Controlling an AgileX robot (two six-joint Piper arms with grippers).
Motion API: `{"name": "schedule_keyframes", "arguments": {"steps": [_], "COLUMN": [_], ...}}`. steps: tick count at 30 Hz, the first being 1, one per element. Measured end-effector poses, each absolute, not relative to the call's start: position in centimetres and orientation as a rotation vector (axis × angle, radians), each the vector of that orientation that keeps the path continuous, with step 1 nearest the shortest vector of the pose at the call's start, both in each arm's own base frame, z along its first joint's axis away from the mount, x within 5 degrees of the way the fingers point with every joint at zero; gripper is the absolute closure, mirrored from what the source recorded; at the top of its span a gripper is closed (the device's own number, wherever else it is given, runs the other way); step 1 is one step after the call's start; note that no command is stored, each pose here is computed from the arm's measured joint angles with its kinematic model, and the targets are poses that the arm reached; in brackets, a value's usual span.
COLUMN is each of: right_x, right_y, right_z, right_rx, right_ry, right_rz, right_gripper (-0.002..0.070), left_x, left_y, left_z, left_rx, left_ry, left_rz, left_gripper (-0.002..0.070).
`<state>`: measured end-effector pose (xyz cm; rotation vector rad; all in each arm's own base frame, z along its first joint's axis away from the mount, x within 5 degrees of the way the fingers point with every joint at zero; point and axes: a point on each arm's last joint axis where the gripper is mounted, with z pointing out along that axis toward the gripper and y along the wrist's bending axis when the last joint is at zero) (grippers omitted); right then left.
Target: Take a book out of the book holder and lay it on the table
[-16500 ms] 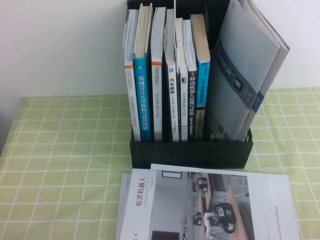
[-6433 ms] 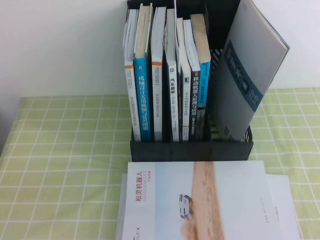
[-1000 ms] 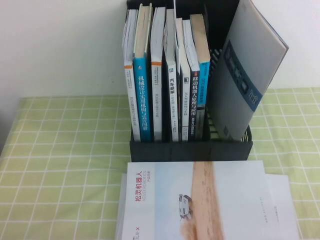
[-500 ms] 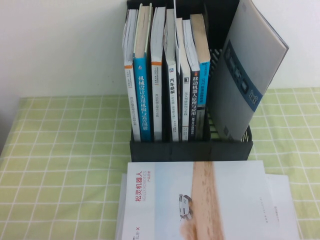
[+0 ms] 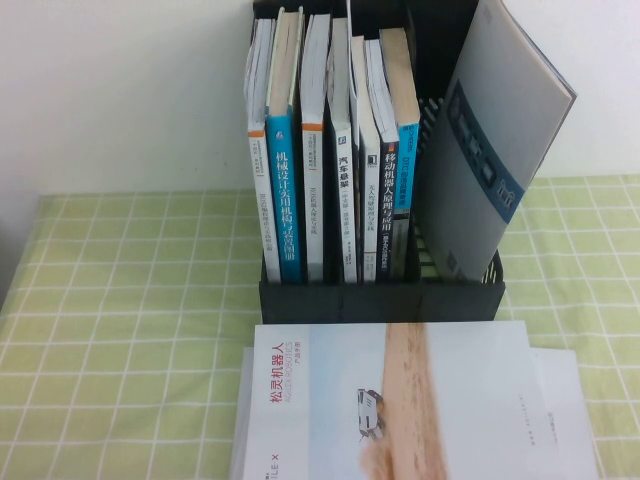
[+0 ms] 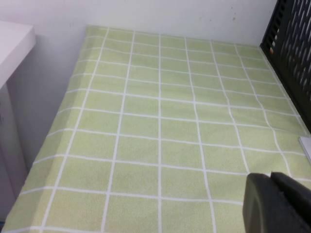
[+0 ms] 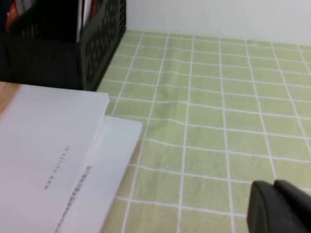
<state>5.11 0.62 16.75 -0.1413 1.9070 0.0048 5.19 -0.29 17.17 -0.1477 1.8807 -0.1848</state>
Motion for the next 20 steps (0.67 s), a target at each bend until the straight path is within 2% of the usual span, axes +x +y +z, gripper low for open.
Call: {"name": "schedule_keyframes", "arguments": {"steps": [6,20], "right_x": [5.15,5.14], "right_y": [0.12,0.09], "right_z": [16.75,16.74], "right_rx": [-0.048,-0.042], "right_ry": [1.912,1.914], "right_rz": [-0.061,-0.065], "right_gripper": [0.0678,0.0678], "left_x": [5.19,5.19], "left_y": [-0.29,-0.29], "left_z": [17.17,17.17], "left_rx": [-0.148,-0.148], "left_ry": [1.881,1.881], "left_rz": [-0.185,-0.185], "left_gripper": [0.0678,0.0678]}}
